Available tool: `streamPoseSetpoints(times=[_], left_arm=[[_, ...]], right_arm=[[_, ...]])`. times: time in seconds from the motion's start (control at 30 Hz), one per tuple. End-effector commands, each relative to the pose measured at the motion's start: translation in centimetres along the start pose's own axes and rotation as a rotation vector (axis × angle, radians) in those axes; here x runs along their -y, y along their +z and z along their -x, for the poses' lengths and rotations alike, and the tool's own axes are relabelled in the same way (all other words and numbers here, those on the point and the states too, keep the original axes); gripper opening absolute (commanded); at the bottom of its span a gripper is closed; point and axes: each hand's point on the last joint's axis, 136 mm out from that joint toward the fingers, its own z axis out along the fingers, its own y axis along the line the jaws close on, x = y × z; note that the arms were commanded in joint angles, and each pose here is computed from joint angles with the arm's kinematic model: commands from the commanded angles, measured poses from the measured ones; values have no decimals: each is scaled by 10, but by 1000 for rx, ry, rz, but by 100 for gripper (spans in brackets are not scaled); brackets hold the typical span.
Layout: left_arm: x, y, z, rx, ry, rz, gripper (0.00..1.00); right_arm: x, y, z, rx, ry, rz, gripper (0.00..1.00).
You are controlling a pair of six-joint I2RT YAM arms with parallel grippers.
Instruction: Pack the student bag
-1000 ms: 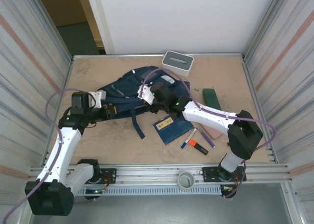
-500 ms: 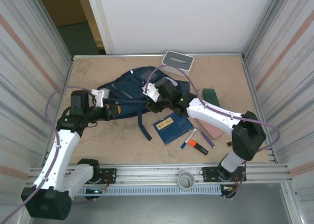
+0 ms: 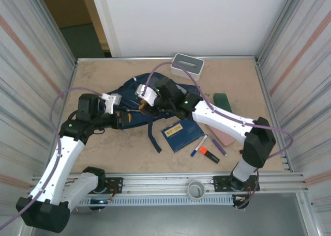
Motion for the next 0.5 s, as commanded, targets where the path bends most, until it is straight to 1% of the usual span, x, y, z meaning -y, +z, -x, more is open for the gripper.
streamPoseSetpoints(times=[0.0,0.07,0.13,0.23,0.33,0.37,0.4,0.47], left_arm=[[8,-27,28,132,83,21,0],[0,-34,32,162,49,35,0],[-5,-39,36,188,23,38,0],[-18,-45,38,210,-2,79,0],[-21,-48,39,227,-16,77,0],[-19,-47,40,229,-14,61,0],[-16,-46,40,227,-18,42,0],[-11,-43,40,219,-19,-1,0]], right_arm=[[4,13,17,30,0,19,12],[7,16,18,28,3,19,5],[11,16,15,26,10,20,1],[21,11,10,19,34,-1,0],[31,-2,7,27,76,-20,0],[29,-5,9,36,80,-5,3],[25,-6,10,43,81,10,13],[12,-5,14,63,83,63,40]])
